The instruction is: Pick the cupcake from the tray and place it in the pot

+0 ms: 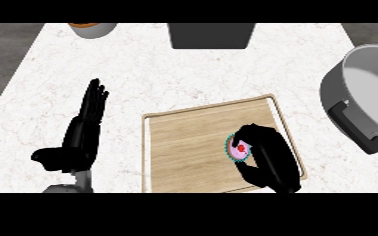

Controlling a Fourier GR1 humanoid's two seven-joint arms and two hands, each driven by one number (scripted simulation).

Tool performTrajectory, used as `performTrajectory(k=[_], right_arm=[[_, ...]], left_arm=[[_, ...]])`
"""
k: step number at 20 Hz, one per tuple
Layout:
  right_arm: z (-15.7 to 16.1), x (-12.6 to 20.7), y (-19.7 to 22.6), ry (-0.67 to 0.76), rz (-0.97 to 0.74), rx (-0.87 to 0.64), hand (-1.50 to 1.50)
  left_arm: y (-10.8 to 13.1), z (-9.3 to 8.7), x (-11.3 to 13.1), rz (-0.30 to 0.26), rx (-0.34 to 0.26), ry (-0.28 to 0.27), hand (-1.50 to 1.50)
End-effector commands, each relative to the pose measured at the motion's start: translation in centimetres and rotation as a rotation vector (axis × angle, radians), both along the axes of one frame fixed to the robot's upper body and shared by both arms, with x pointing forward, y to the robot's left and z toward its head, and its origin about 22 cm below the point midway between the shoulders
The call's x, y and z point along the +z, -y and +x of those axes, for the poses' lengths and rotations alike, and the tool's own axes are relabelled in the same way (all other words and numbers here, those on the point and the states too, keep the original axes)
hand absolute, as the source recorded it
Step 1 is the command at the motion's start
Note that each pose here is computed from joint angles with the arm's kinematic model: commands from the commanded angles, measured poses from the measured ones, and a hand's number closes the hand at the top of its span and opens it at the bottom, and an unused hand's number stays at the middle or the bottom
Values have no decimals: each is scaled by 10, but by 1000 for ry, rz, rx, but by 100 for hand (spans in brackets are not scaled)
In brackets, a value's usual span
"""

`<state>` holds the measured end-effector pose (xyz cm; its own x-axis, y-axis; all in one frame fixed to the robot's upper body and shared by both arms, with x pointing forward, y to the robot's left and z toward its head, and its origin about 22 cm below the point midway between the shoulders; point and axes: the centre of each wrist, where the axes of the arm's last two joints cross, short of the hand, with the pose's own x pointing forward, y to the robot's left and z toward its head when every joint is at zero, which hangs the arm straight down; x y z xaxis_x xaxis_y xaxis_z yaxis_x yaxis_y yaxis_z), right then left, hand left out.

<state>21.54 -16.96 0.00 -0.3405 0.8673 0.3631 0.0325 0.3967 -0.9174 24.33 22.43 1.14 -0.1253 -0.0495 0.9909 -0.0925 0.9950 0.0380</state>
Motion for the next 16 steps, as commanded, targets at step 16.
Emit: performTrajectory(k=[16], right_arm=[[-55, 27, 37, -54, -162, 154, 150]], left_arm=[[-6, 7, -7, 5, -1, 1, 0]])
